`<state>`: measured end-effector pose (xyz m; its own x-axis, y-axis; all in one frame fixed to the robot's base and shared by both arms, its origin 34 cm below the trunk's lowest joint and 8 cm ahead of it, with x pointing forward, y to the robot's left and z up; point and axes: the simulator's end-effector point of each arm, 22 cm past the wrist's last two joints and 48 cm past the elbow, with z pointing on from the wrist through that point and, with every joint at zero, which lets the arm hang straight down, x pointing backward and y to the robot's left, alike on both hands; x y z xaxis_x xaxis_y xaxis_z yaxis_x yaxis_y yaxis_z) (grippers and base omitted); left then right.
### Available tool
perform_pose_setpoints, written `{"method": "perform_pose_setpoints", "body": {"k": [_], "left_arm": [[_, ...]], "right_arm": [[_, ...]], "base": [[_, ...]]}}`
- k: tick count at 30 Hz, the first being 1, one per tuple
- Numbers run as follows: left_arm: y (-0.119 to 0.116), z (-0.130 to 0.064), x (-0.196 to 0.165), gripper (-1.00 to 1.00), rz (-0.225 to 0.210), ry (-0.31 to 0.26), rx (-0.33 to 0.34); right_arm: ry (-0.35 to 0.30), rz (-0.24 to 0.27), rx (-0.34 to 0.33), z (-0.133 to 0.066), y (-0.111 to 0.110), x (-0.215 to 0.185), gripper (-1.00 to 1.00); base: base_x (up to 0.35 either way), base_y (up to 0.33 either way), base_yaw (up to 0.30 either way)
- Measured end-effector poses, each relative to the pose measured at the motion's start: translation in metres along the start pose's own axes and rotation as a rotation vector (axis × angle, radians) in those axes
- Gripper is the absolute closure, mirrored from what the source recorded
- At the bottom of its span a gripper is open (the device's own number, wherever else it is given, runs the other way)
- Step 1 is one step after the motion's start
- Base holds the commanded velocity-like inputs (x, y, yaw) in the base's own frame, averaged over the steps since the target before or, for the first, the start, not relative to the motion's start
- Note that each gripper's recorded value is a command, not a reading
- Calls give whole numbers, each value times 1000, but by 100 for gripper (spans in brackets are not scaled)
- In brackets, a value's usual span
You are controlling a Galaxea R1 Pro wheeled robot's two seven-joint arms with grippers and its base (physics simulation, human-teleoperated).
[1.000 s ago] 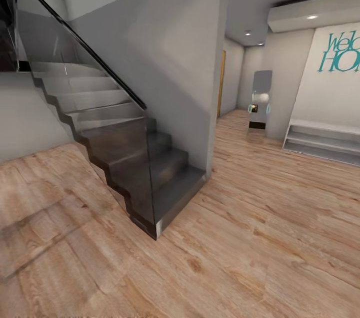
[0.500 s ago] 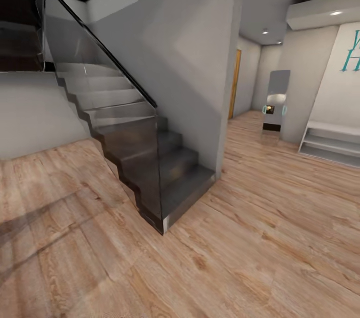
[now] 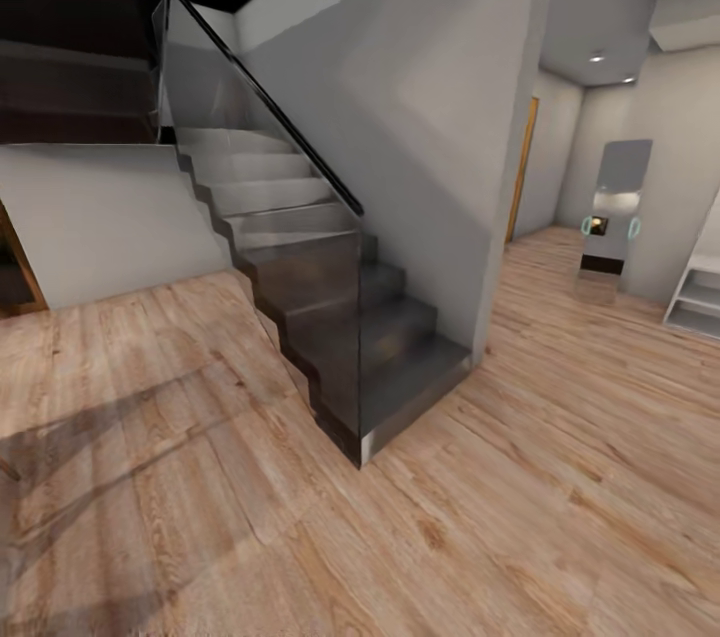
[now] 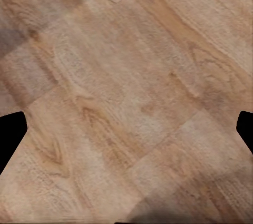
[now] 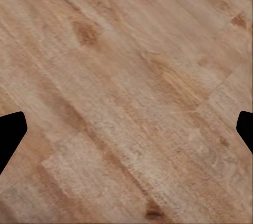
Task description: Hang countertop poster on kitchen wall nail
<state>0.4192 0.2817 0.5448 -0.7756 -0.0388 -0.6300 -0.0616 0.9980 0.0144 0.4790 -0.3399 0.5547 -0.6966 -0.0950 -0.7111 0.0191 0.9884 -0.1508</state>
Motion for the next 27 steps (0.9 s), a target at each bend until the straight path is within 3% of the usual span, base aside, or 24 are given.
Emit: {"method": "perform_pose_setpoints", "body": {"k": [11,27], "left_arm": [[0,0,0,-100,1,1,1],[0,0,0,-100,0,1,0]], "right_arm": [[3,-1,13,0,-2,1,-100],[2,-1,14,0,-2,1,-100]], "base": [[-157,-94,155],[-41,-29,271]]}}
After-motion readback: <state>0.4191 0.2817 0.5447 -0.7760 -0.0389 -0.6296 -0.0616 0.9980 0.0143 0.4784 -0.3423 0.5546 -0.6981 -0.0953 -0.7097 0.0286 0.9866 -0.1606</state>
